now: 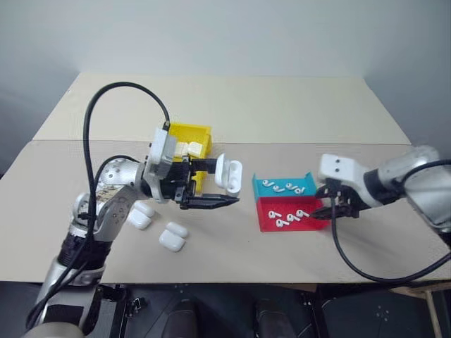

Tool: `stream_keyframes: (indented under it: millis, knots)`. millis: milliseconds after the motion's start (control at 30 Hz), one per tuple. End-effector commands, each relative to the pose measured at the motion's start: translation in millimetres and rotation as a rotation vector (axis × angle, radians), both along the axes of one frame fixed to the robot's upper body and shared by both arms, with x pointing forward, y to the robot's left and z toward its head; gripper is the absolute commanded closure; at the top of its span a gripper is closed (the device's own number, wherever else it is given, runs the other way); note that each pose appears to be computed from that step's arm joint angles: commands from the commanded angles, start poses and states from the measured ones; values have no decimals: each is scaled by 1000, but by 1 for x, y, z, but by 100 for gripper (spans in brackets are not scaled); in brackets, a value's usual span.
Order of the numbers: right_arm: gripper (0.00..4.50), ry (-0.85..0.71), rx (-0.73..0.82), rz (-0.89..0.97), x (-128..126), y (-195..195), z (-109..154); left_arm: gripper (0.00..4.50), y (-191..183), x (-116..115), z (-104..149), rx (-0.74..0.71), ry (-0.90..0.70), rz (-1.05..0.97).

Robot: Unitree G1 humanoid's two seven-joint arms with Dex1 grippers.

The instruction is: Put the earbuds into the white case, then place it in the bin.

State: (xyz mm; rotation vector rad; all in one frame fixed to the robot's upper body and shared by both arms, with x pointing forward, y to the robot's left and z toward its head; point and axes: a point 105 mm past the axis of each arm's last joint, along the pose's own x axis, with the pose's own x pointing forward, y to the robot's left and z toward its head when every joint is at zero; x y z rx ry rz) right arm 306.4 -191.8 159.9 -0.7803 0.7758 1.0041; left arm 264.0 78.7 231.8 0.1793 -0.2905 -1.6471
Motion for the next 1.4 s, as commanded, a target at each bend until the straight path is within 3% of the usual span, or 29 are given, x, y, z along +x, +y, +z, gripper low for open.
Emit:
stream_keyframes:
  millis: [33,533,633,1067,1400]
  knots:
    - [122,-44,-31,-15,8,6,8,173,2,-8,0,1,-54,-28]
    - [122,-59,-141,21,15,11,-9,173,-4,-19,-2,-30,-61,-26]
    - [214,-54,-122,50,14,13,-5,173,-5,-21,-2,-33,-62,-22]
    - [214,-100,-207,89,26,4,-14,173,-1,-25,1,-32,-68,1]
    - [214,-90,-187,116,24,10,-18,173,0,-26,1,-30,-64,18]
